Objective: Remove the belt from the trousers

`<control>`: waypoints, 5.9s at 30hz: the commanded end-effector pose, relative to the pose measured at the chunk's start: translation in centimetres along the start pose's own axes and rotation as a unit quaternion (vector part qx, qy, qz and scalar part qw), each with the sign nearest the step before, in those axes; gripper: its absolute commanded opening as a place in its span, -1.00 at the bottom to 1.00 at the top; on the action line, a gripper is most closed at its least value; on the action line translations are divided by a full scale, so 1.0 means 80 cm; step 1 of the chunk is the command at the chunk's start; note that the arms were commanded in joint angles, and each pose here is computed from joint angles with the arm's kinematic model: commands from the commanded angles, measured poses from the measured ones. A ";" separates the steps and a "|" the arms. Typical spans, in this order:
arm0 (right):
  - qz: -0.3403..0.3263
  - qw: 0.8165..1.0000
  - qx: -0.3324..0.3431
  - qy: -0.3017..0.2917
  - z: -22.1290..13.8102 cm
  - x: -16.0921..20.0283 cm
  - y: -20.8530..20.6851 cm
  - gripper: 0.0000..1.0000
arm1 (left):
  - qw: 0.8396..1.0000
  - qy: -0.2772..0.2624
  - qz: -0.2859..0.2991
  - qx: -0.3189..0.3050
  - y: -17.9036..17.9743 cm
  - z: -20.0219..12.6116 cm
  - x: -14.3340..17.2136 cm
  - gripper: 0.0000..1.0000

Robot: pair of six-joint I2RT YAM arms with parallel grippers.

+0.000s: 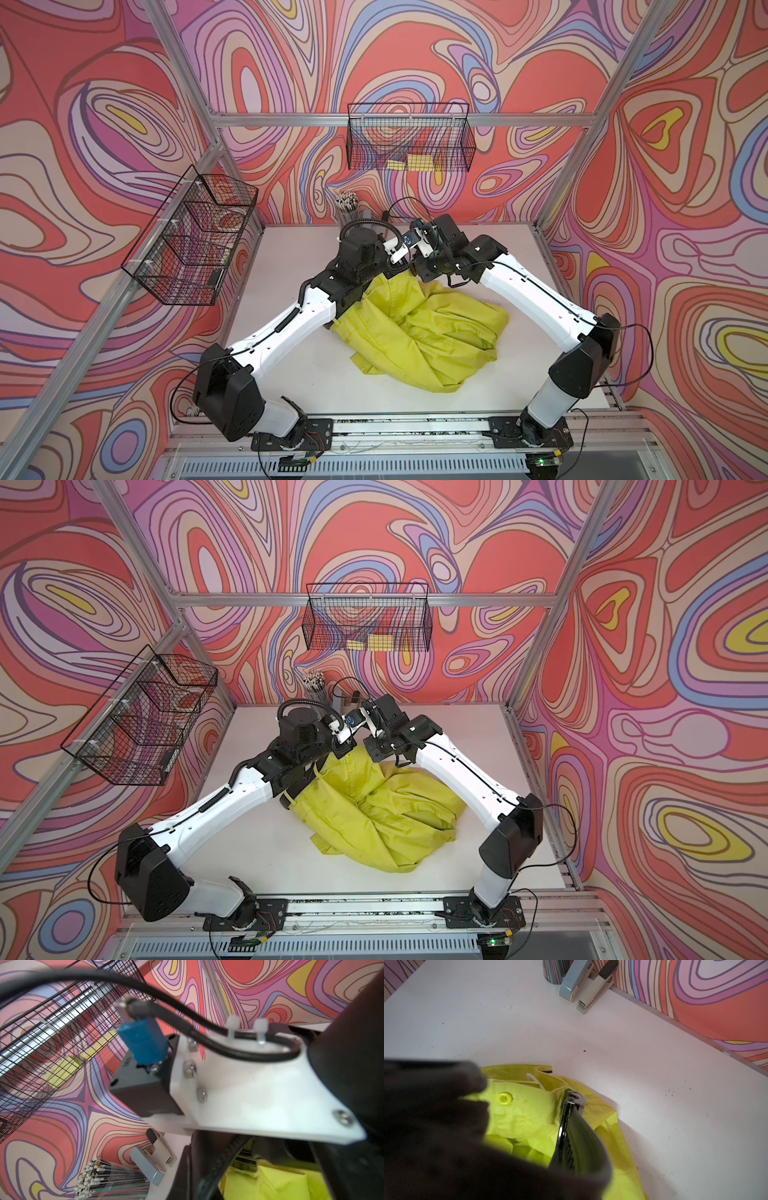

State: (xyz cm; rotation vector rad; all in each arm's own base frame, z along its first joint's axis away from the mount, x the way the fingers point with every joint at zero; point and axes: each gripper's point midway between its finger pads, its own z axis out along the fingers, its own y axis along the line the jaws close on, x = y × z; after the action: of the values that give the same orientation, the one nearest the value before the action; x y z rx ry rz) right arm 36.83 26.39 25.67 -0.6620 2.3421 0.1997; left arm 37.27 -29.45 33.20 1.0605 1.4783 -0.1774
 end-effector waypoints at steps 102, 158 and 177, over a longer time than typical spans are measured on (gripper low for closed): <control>0.065 0.957 -0.132 -0.250 0.068 -0.058 0.053 -0.71 | 0.928 0.043 -0.364 -0.062 0.100 -0.077 -0.045 -1.00; 0.090 0.987 -0.086 -0.098 0.198 0.062 0.045 -1.00 | 0.923 -0.228 -0.309 0.007 0.133 -0.218 -0.209 -1.00; 0.053 0.969 -0.099 -0.221 0.084 -0.009 0.043 -0.22 | 0.903 -0.153 -0.392 0.087 0.129 -0.154 -0.156 -1.00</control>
State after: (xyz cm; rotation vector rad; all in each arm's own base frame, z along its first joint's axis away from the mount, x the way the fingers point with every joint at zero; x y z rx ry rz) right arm 39.65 34.43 25.63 -0.5279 1.7998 0.7096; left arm 36.71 -21.14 40.94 0.3869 1.8867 -0.8460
